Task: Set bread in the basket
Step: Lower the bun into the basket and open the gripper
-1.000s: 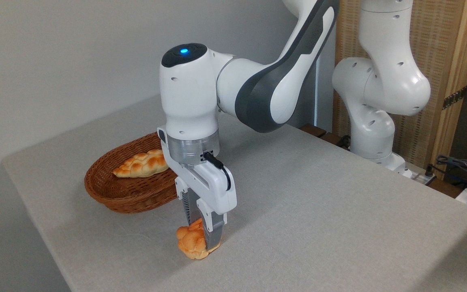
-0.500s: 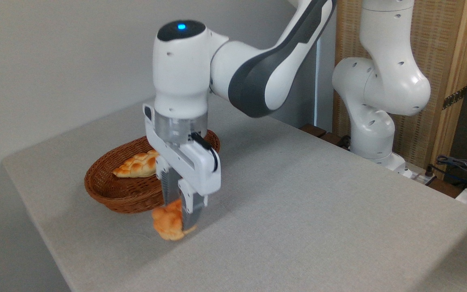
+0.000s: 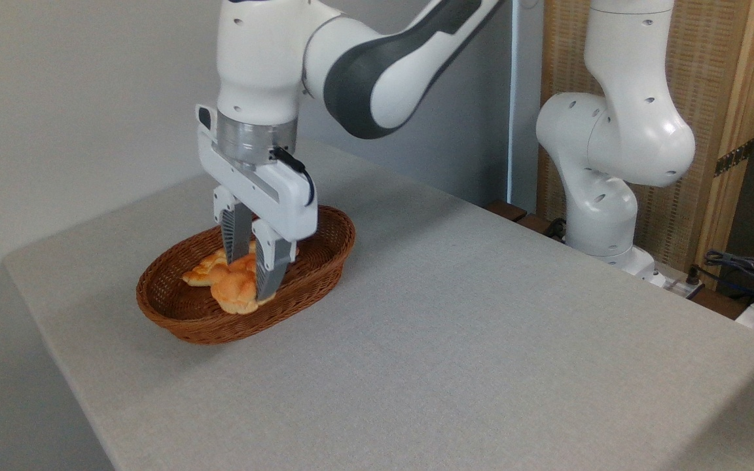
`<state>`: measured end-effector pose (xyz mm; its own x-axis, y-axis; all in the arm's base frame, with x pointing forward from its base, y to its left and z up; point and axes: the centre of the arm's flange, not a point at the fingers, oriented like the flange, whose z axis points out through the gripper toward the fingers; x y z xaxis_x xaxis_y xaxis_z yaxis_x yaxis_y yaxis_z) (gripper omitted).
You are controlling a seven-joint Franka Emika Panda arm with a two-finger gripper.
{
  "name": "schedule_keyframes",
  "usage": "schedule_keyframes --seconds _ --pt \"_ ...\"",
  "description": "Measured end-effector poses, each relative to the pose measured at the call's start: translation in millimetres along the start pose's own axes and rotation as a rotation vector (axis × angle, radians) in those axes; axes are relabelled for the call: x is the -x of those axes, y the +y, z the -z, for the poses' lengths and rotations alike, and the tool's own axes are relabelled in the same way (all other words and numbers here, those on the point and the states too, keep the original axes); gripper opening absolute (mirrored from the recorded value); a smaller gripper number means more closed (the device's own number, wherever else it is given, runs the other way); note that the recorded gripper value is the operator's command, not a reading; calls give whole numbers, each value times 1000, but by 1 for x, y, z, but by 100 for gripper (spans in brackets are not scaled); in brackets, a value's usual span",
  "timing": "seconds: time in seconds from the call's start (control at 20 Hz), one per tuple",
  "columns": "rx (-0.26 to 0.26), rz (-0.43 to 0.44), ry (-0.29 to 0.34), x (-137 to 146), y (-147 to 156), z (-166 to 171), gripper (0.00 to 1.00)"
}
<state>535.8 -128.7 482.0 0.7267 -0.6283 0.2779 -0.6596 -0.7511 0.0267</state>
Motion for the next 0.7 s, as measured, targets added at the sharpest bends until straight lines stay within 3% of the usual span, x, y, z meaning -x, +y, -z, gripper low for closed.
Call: schedule_keyframes --seconds 0.1,0.4,0.7 --pt "8 3 -3 -8 17 -3 100" --pt "20 -4 -9 -20 45 -9 100" --pt "21 -6 -11 -20 46 -10 100"
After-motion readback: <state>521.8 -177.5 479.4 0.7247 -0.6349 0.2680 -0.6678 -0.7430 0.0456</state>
